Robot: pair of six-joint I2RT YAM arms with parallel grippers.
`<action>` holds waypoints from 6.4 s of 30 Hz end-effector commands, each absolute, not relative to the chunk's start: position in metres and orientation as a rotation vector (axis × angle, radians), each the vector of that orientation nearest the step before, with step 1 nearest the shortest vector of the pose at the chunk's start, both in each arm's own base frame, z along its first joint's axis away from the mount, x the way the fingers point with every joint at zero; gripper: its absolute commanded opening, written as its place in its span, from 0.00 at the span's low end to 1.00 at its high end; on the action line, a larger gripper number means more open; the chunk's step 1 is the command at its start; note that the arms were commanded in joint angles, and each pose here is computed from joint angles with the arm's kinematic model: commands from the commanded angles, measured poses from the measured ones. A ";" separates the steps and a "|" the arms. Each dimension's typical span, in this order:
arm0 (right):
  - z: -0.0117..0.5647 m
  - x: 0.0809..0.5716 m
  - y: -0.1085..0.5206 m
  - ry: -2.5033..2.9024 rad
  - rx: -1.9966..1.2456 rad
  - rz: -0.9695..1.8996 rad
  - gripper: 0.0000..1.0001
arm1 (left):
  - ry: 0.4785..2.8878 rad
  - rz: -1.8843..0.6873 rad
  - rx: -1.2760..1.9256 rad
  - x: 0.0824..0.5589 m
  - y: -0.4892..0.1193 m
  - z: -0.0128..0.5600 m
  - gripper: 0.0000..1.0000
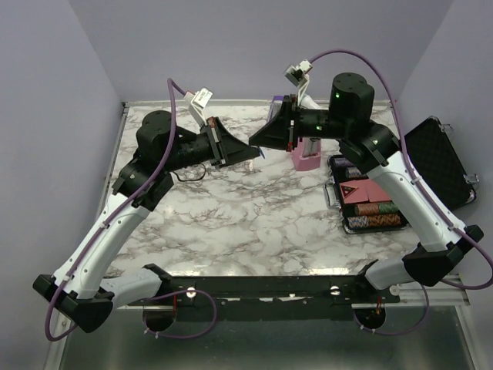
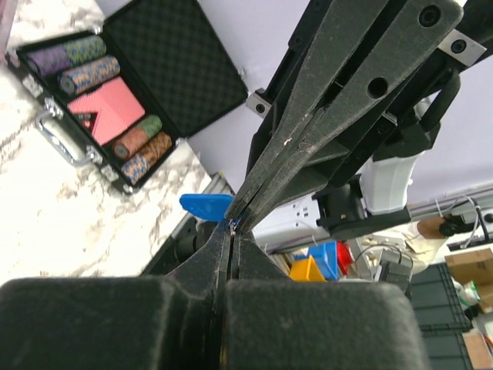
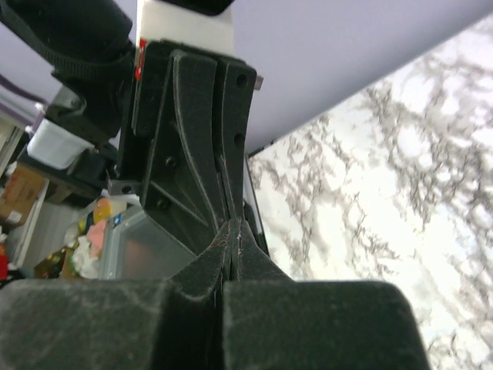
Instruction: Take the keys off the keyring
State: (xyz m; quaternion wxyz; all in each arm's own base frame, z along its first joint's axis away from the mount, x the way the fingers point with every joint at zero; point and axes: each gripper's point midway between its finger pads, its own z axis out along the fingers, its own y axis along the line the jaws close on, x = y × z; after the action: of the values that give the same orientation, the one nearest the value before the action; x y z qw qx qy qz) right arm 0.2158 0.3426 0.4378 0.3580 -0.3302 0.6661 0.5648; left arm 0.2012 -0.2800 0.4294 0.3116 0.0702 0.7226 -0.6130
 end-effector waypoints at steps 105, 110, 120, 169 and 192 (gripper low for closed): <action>0.361 0.184 0.329 2.085 -0.967 1.715 0.38 | 2.243 -1.642 0.576 0.163 -0.270 0.369 0.00; 0.358 0.180 0.328 2.092 -0.967 1.720 0.34 | 2.247 -1.636 0.569 0.165 -0.271 0.368 0.00; 0.355 0.173 0.327 2.091 -0.970 1.736 0.24 | 2.225 -1.658 0.552 0.168 -0.275 0.371 0.00; 0.421 0.181 0.347 1.811 -0.633 1.838 0.01 | 2.001 -1.587 0.243 0.228 -0.289 0.440 0.00; 0.442 0.185 0.347 1.705 -0.574 1.868 0.01 | 1.704 -1.591 0.197 0.235 -0.284 0.487 0.00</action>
State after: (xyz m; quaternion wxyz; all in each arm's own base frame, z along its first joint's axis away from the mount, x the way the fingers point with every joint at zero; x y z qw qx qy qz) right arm 0.2244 0.3337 0.4679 0.3612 -0.1705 0.6157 0.6793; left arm 0.2127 -0.2793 0.4625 0.3171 0.0875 0.7152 -0.6166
